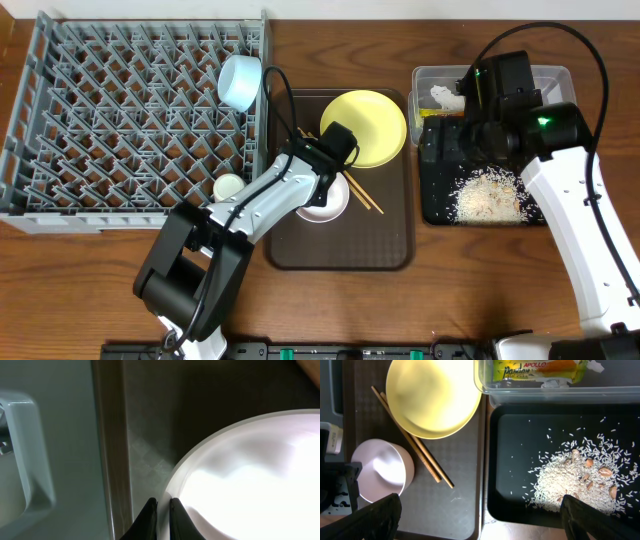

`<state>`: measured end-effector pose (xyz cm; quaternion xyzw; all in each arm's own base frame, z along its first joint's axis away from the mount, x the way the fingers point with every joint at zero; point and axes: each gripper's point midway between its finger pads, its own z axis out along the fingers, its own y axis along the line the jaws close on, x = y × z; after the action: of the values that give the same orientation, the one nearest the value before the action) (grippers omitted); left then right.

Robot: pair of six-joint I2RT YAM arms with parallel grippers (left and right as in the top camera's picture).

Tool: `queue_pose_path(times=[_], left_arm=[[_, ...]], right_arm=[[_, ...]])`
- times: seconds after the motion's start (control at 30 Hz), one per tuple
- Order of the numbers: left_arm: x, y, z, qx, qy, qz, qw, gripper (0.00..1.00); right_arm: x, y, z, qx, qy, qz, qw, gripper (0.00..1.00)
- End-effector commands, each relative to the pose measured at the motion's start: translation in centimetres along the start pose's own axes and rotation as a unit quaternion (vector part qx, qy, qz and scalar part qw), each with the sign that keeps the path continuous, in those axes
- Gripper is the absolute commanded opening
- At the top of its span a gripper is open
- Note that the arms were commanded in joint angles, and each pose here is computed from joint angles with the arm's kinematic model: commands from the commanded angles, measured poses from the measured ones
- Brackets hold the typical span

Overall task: Sort waste into correct bins and load items into the dishwasher
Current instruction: 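Lower the left gripper onto the pink bowl rim and grasp it, then lift the pink bowl with the left gripper and carry it to the rack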

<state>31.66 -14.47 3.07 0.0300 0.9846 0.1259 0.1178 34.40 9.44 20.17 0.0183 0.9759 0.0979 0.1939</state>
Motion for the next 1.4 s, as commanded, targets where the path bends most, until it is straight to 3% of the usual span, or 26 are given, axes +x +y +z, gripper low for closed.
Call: queue_pose_path(times=[0.0, 0.23, 0.5, 0.67, 0.87, 1.37], left_arm=[[0.2, 0.7, 0.1, 0.000, 0.010, -0.003, 1.000, 0.07], [-0.7, 1.2, -2.9, 0.076, 0.014, -0.048, 0.996, 0.07], [0.0, -0.5, -4.6, 0.209, 0.071, -0.086, 0.972, 0.08], [0.1, -0.3, -4.5, 0.206, 0.074, -0.086, 0.972, 0.22], [1.1, 0.6, -2.9, 0.174, 0.078, -0.085, 0.978, 0.30], [0.1, 1.4, -1.4, 0.137, 0.052, -0.097, 0.984, 0.38]], right_arm=[[-0.1, -0.4, 0.1, 0.006, 0.000, -0.001, 1.000, 0.99], [-0.1, -0.4, 0.1, 0.006, 0.000, -0.001, 1.000, 0.99], [-0.1, -0.4, 0.1, 0.006, 0.000, -0.001, 1.000, 0.99], [-0.1, -0.4, 0.1, 0.006, 0.000, -0.001, 1.000, 0.99], [-0.1, -0.4, 0.1, 0.006, 0.000, -0.001, 1.000, 0.99], [-0.1, -0.4, 0.1, 0.006, 0.000, -0.001, 1.000, 0.99]])
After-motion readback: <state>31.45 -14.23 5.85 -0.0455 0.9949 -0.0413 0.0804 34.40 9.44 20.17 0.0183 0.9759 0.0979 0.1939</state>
